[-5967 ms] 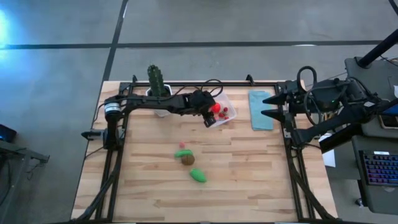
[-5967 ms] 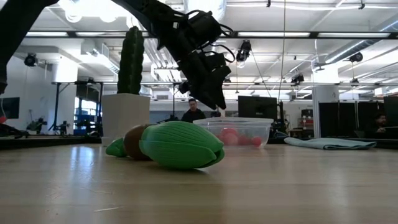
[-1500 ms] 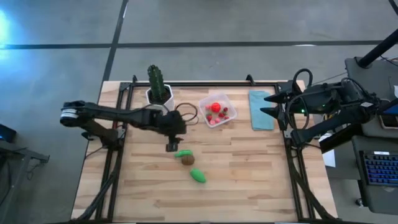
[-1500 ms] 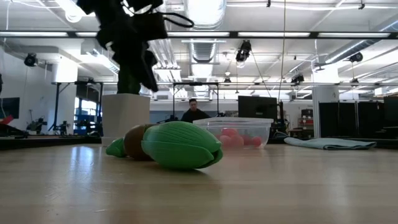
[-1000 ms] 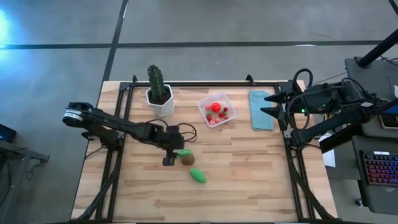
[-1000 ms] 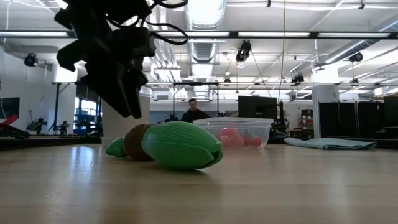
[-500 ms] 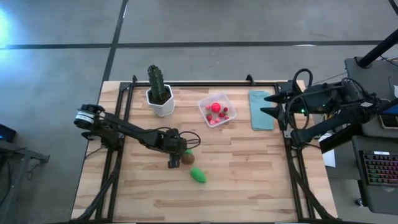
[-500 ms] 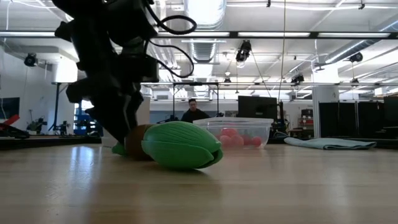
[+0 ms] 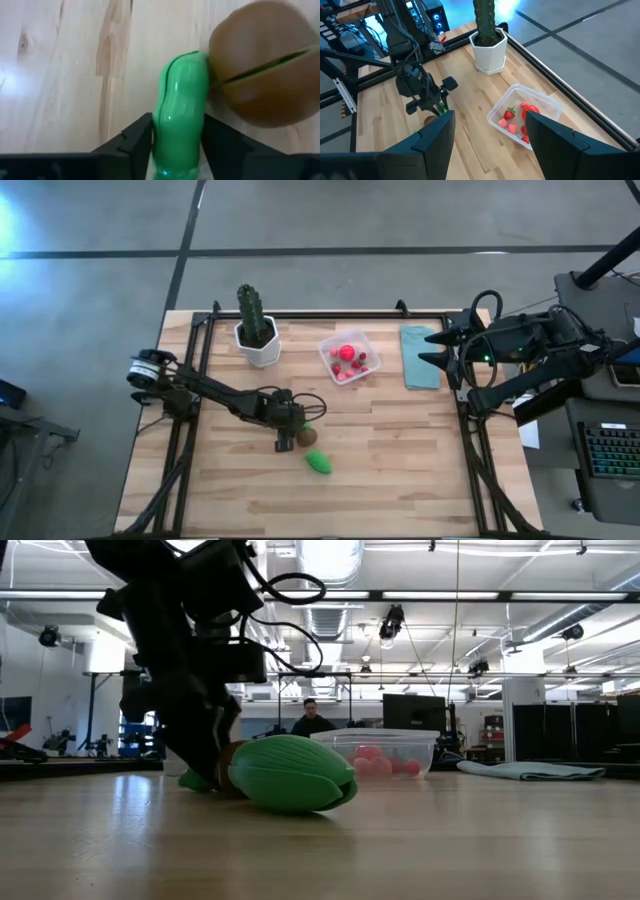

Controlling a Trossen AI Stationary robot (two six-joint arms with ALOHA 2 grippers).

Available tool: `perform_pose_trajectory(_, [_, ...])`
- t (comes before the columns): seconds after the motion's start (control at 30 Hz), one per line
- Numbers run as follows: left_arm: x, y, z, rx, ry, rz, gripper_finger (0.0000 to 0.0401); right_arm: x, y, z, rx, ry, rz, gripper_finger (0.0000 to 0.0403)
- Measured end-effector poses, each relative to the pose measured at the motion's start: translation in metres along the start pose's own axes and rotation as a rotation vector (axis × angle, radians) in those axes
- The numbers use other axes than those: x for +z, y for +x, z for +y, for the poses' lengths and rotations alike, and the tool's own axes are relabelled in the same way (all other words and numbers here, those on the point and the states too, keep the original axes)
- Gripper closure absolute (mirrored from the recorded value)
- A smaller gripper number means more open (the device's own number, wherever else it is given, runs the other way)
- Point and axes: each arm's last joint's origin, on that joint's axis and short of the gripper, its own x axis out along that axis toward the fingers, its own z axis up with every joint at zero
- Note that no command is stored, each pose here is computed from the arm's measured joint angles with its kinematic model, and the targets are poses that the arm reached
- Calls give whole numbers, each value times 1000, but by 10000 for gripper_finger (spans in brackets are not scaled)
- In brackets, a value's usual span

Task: Pick and placing Produce into tupperware
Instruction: Put the peas into the transparent bin

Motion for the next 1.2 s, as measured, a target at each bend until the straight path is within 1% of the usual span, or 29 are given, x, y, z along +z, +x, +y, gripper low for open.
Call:
perform_pose_trajectory(0.13, [1,-2,0,-1,20,-10,293,0,0,0,0,0,0,170])
perform_pose_trajectory(0.23, [3,-4,1,4,20,-25,306,0,0,0,0,0,0,170])
perform_pose_trajectory(0.3, [4,-6,3,18,15,-36,305,0,0,0,0,0,0,170])
perform_pose_trajectory(0.43, [12,-14,11,39,-12,-77,284,0,0,0,0,7,0,170])
perform_pose_trajectory(0.5, [18,-21,17,61,-4,-103,276,0,0,0,0,7,0,170])
perform_pose_trajectory(0.6, [33,-36,28,120,16,-180,274,0,0,0,0,8,0,170])
perform_pose_trajectory(0.67, [47,-46,40,168,19,-229,274,0,0,0,0,10,0,170])
perform_pose_trajectory(0.73, [62,-54,56,201,19,-270,273,0,0,0,-1,10,0,170])
perform_pose_trajectory(0.83, [87,-62,84,254,-10,-341,273,0,0,0,-1,12,0,170])
perform_pose_trajectory(0.9, [100,-60,104,278,-46,-352,272,0,0,0,-1,18,1,170])
perform_pose_trajectory(1.0, [119,-52,130,254,-98,-375,272,0,0,0,-1,25,1,170])
perform_pose_trajectory(1.07, [131,-43,138,244,-108,-384,272,0,0,0,0,26,1,170])
perform_pose_trajectory(1.2, [155,-17,144,232,-102,-375,272,0,0,0,-1,38,0,170])
